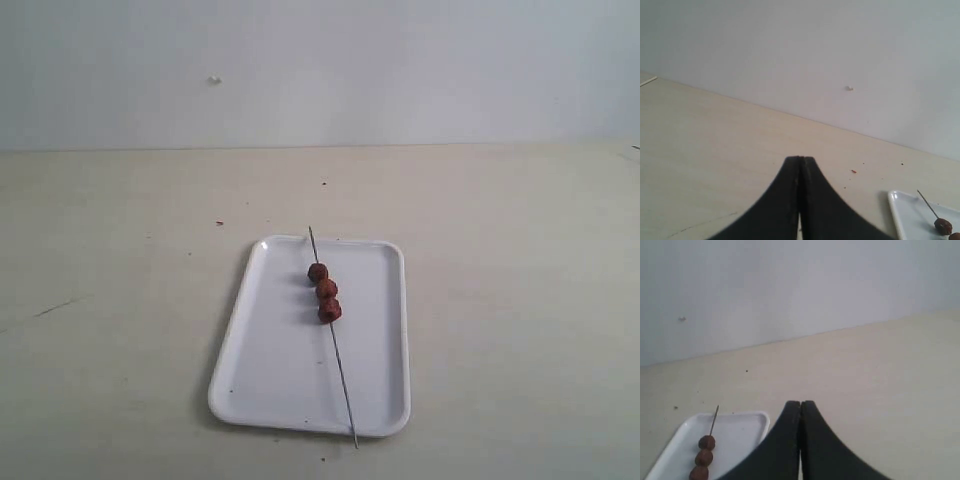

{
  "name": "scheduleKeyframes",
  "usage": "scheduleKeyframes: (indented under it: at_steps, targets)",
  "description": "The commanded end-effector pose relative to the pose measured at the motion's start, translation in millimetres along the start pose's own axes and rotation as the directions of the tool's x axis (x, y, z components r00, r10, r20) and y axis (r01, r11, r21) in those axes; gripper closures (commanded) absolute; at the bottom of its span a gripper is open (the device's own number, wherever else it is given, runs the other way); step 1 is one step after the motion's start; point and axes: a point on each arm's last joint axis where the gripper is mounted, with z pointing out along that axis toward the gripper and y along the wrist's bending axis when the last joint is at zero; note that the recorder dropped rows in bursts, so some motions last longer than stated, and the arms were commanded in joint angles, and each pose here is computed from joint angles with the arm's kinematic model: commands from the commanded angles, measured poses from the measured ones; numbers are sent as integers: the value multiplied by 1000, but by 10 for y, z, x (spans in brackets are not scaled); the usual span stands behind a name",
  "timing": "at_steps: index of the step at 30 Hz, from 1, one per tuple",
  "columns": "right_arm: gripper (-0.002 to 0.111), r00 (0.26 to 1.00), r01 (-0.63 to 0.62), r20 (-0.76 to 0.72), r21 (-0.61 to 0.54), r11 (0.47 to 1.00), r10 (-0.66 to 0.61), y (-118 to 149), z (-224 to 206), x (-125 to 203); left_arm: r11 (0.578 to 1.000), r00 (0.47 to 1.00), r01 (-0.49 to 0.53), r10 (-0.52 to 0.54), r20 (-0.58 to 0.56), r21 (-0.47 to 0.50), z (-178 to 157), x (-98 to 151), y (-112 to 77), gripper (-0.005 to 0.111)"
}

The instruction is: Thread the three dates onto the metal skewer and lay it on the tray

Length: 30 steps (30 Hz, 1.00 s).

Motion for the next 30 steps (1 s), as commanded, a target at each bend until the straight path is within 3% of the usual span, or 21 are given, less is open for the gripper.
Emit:
scheduleKeyframes:
  at_steps: [1, 9, 19, 24, 30]
  targets:
    - [108, 997, -29, 66, -14, 999, 30, -107, -168, 66, 1000, 1000, 4, -4, 6, -2, -5, -4, 1, 107]
    - [108, 993, -65, 105, 19, 998, 62, -232, -292, 281, 1000, 1000, 4, -4, 6, -2, -5, -4, 1, 107]
    - [108, 992, -66, 111, 32, 997, 62, -246, -294, 282, 1000, 1000, 4, -4, 6, -2, -5, -4, 1, 107]
    - [108, 985, -140, 109, 26, 990, 137, -247, -293, 286, 1000, 1000, 2, -2, 6, -2, -5, -4, 1, 107]
    - [108, 992, -73, 108, 29, 997, 70, -244, -293, 285, 1000, 1000, 2, -2, 6, -2, -5, -4, 1, 107]
